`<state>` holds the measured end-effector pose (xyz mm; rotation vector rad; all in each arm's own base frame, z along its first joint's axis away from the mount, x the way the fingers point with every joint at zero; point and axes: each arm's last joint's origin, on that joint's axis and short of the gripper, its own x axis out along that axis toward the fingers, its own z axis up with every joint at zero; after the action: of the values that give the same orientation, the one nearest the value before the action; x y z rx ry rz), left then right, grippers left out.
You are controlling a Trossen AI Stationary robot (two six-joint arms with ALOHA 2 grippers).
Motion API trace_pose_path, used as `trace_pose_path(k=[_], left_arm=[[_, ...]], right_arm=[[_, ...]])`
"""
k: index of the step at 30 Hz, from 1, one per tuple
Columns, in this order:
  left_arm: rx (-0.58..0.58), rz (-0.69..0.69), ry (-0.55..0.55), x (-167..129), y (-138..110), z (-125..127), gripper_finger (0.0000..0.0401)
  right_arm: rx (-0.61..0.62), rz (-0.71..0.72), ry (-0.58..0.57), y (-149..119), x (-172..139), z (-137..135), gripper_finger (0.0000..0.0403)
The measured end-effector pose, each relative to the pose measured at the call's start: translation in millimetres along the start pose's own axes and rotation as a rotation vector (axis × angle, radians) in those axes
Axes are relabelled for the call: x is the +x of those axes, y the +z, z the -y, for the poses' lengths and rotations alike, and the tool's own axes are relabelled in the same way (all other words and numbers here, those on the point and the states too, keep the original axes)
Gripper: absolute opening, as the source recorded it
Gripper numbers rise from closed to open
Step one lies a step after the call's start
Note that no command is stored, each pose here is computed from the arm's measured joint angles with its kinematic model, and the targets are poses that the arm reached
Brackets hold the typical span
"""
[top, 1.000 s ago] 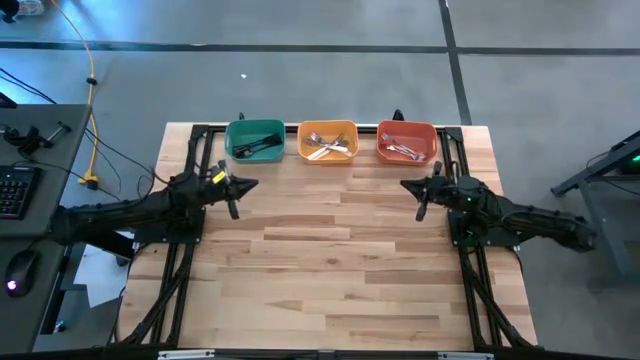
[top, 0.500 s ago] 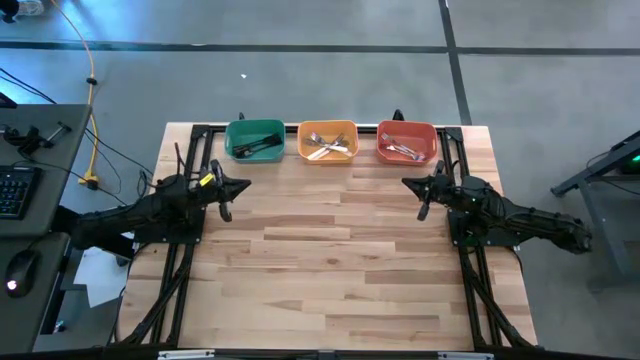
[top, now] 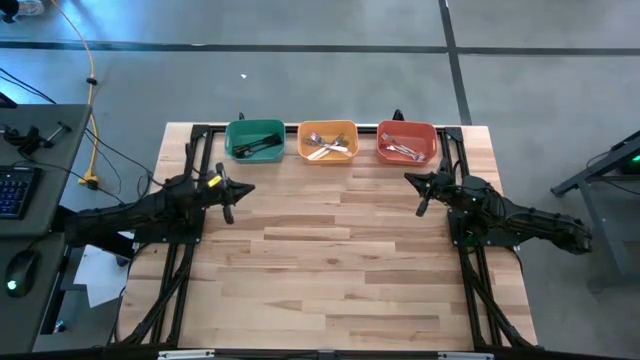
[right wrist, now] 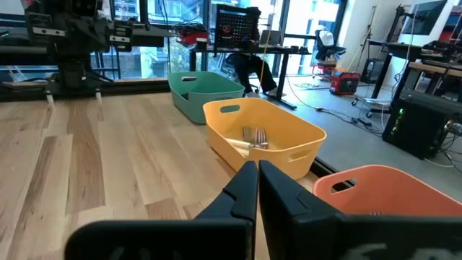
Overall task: Sort silverware by color (type)
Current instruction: Return to Home Position
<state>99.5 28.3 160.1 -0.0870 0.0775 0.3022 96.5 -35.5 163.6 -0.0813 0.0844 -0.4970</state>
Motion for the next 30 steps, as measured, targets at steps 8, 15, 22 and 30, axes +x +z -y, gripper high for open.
trace_pose_path(k=[8,15,22,30], left_arm=[[0.001,-0.009,0.001,0.6,-0.7,0.0,0.0],[0.002,-0.009,0.001,0.6,-0.7,0.0,0.0],[0.002,-0.009,0.001,0.6,-0.7,0.0,0.0],[0.002,-0.009,0.001,0.6,-0.7,0.0,0.0]], right_arm=[[-0.001,0.0,0.001,0.0,0.0,0.0,0.0],[-0.001,0.0,0.003,0.0,0.0,-0.1,0.0],[-0.001,0.0,0.003,0.0,0.0,-0.1,0.0],[-0.001,0.0,0.003,0.0,0.0,-0.1,0.0]])
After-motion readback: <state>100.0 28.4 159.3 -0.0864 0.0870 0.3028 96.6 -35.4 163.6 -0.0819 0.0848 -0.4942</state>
